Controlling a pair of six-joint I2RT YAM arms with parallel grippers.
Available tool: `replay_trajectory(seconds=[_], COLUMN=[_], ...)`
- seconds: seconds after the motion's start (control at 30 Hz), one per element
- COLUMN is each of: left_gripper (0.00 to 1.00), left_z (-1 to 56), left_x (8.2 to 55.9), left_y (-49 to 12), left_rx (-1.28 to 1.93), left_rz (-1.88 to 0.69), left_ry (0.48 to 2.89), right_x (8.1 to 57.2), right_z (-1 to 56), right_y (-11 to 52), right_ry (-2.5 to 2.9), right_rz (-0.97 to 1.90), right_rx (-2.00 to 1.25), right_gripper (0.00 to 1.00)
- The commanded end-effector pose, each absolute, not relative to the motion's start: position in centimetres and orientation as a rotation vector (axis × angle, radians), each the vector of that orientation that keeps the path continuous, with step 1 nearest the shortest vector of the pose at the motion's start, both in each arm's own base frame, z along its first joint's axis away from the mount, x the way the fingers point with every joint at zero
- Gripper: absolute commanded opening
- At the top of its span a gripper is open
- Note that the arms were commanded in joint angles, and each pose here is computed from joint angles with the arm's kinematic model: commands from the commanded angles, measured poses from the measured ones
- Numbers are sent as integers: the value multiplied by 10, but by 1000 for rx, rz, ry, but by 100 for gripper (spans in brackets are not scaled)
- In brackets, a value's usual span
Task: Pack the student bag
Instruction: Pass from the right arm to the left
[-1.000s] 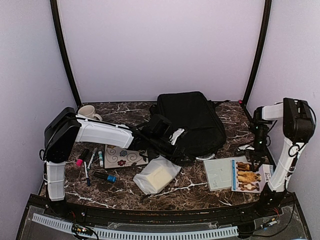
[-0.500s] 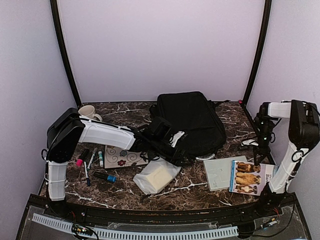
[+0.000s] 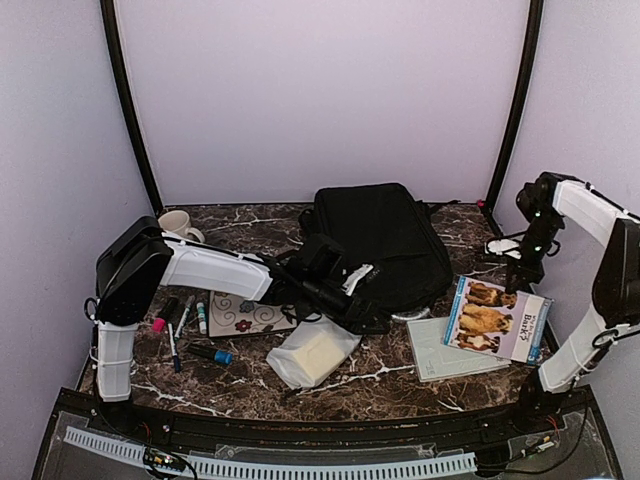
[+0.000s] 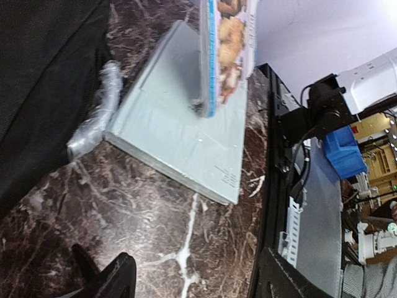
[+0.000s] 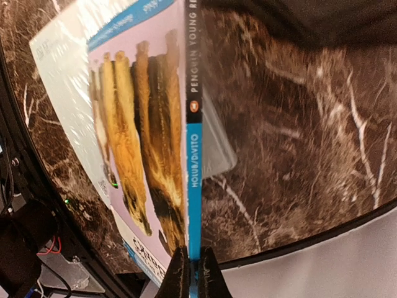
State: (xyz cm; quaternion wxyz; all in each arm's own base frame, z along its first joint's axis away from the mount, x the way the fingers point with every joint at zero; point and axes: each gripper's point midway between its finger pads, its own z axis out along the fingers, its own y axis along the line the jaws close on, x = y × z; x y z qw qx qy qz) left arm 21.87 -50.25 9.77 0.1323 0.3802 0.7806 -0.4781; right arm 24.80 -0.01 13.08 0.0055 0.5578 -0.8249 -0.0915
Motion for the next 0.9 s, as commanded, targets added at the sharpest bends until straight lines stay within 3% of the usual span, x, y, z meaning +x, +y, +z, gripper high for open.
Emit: replay_trajectory(seconds=[0.0,0.2,0.33,0.5,0.77,0.87], left_gripper=[70,70,94,99,99,88], left_z=[141,166,185,208,227,237], left_x=[201,223,236,252,269,267], left_y=[-518,-515,-499,-482,-466,-459], left_rx=[1230,1232,1180,1084,1088,1156], left_rz=[-1579,-1369,-1214,-1076,-980,-1022], left_ry=[2077,2028,1904,1841,1836,1804], right_x=[249,247,255,259,261,259], right_z=[166,185,196,203,210,218], right_y=[57,114,146,188,223,231], right_ry=[-2639,-2539,-2501,-2454,-2408,-2404], right_rz=[-335,-356,-449,-611,-580,-591], right_rx=[1911,2104,2197,2269,2406,2450], right_gripper=[0,0,0,0,0,0])
